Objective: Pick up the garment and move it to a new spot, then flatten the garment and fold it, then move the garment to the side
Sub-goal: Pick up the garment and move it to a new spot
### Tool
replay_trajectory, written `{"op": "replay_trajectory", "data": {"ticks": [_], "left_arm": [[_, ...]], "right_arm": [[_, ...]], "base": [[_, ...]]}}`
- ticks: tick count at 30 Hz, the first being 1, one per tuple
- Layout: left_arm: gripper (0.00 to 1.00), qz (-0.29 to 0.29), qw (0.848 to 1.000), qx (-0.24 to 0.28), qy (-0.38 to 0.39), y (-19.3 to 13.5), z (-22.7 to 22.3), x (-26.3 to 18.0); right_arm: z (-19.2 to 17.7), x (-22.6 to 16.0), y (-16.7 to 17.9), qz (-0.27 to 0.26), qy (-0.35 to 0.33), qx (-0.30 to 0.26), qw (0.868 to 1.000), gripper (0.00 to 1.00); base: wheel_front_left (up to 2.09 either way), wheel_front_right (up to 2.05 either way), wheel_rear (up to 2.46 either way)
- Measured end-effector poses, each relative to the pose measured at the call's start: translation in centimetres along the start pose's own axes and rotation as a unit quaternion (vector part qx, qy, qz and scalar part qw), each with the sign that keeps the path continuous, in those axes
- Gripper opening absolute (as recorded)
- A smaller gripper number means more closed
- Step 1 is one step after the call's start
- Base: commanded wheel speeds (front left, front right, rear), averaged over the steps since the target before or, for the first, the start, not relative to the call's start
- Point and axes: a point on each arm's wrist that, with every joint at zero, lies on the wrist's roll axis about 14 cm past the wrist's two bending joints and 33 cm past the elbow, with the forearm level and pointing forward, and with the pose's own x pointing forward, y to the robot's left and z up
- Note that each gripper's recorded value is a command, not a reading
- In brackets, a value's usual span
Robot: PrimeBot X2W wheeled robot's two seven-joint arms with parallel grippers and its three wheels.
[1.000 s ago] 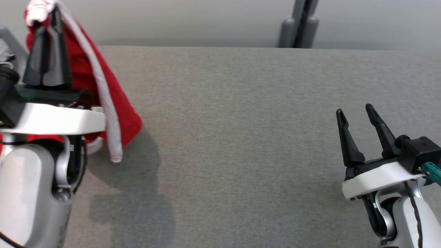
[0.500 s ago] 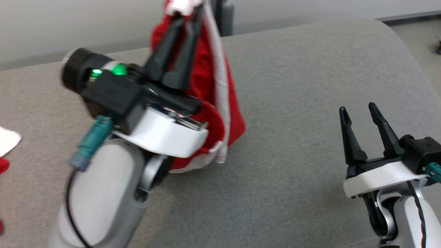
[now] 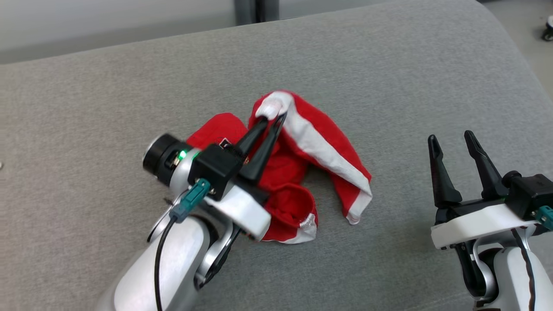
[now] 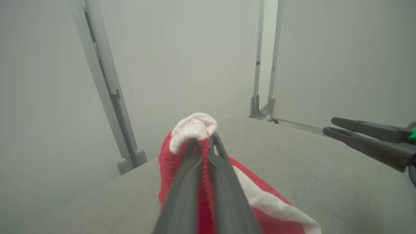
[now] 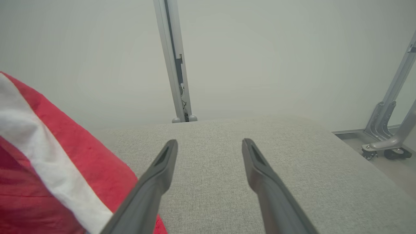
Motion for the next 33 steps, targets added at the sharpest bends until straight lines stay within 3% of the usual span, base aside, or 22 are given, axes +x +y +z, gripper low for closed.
{"op": "replay_trajectory", "data": {"ticks": [7, 16, 17, 19, 27, 33], "left_arm": [[0.00, 0.047, 0.996, -0.014, 0.076, 2.3, -5.0, -5.0], [0.00, 0.118, 0.980, -0.040, 0.154, 5.0, -9.0, -10.5], [0.24, 0.121, 0.978, -0.044, 0.164, 5.0, -9.3, -10.9], [1.00, 0.130, 0.974, -0.049, 0.181, 5.1, -10.0, -11.6], [1.00, 0.213, 0.955, -0.074, 0.194, 8.0, -10.4, -14.4], [1.00, 0.306, 0.945, -0.049, 0.108, 12.3, -6.2, -15.7]], "right_arm": [[-1.0, 1.5, 2.7, 0.038, 0.011, 0.008, 0.999, 1.00], [-1.3, 2.8, 4.9, 0.068, 0.013, 0.010, 0.998, 1.00], [-1.2, 2.8, 5.1, 0.070, 0.013, 0.010, 0.997, 1.00], [-1.1, 2.9, 5.4, 0.075, 0.012, 0.010, 0.997, 1.00], [-0.4, 2.8, 5.8, 0.082, 0.006, 0.005, 0.997, 1.00], [0.2, 2.7, 5.7, 0.082, -0.004, 0.001, 0.997, 1.00]], "base": [[0.00, 0.00, 0.00], [0.00, 0.00, 0.00], [0.00, 0.00, 0.00], [0.00, 0.00, 0.00], [0.00, 0.00, 0.00], [0.00, 0.00, 0.00]]}}
